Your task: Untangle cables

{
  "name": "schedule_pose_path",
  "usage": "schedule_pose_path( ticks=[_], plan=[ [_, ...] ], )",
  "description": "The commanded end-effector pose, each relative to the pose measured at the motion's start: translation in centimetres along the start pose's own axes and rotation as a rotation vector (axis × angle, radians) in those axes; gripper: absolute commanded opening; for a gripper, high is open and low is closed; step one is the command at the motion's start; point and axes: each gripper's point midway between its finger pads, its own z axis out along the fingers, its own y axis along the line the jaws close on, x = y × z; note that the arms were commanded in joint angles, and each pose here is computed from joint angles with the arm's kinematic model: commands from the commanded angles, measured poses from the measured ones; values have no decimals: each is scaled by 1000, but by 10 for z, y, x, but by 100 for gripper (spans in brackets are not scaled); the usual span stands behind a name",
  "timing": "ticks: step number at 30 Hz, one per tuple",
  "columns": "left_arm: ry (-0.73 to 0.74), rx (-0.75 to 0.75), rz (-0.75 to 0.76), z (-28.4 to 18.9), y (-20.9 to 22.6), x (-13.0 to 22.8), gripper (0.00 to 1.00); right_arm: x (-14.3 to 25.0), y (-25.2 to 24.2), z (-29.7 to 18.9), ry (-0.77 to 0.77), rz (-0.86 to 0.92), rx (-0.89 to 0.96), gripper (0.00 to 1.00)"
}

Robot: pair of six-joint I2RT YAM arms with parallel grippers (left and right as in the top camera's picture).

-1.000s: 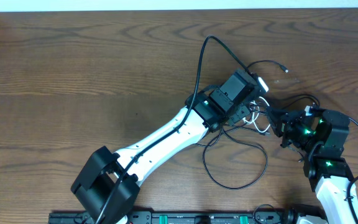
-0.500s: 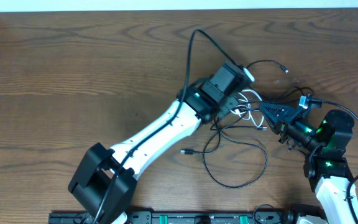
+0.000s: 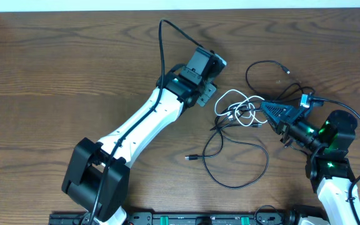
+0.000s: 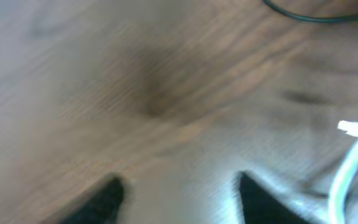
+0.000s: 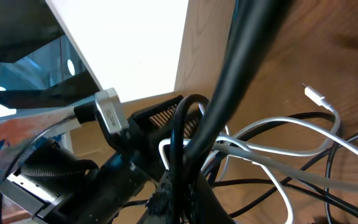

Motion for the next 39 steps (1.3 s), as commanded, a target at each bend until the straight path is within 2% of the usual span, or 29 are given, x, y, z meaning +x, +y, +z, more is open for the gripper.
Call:
schedule_pose_path(
  ticks=[1, 4, 10, 14, 27, 39],
  plan=[
    [-33, 238, 56, -7, -43, -6, 77, -3, 1, 0, -19, -39, -1, 1],
    [-60, 347, 115, -13, -61, -8, 84, -7, -1, 0, -38, -60, 9, 1],
    [-79, 365, 134, -18, -64, -11, 90, -17, -14, -1, -100, -74, 63, 1],
    [-119, 405, 166, -32, -70, -17, 91, -21, -27, -3, -133, -49, 114, 1],
    [-214, 560, 206, -67, -93, -30, 91, -20, -26, -2, -124, -86, 114, 1],
    [-228, 573, 287, -69, -109, -29, 92, -7, -7, 0, -41, -260, 34, 1]
  ],
)
